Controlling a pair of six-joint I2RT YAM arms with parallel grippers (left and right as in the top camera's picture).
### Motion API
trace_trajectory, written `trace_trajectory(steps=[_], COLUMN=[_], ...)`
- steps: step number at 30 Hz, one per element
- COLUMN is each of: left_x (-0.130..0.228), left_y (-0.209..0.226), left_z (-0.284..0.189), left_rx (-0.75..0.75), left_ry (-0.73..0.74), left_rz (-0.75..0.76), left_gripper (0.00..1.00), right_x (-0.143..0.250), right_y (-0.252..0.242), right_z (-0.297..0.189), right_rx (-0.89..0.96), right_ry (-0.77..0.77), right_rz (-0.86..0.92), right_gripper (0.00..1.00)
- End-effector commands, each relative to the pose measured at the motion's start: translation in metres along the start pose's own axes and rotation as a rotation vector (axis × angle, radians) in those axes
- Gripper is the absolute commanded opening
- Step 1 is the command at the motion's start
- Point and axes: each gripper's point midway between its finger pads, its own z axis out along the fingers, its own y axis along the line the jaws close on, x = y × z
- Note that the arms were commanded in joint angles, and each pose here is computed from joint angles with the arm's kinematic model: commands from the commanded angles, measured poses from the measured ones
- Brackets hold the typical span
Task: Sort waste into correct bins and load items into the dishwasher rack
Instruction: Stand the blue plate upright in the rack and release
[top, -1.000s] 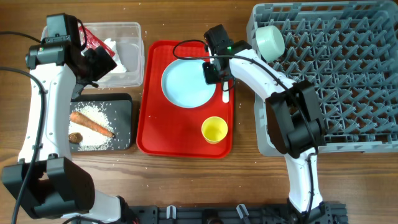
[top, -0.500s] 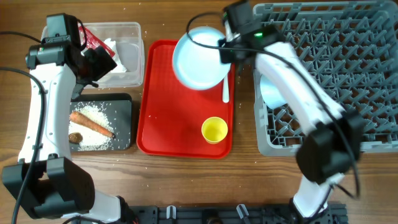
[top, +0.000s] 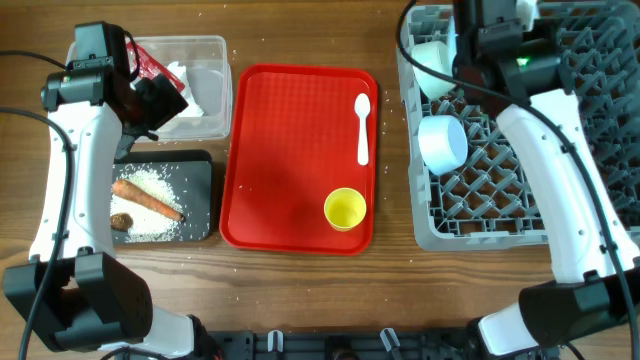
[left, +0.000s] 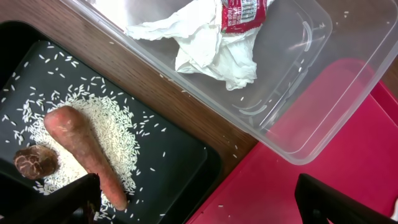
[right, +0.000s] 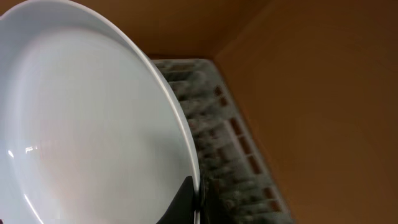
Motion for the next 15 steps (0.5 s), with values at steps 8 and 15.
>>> trace_trajectory(steps=[8, 15], left_x=[-0.007, -0.007], left_y=[0.001, 0.001], left_z=[-0.008, -0.008], left_rx=[0.001, 0.001], left_ry=[-0.032, -0.032], left_rz=[0.003, 0.003], left_gripper=[1.00, 1.00], right_x=[0.035, 0.055], right_y=[0.000, 0.035], right_z=[0.069, 0.101], right_rx=[0.052, 0.041], right_ry=[0.163, 0.231], right_rz=[-0.090, -0.200], right_gripper=[0.04, 0.04])
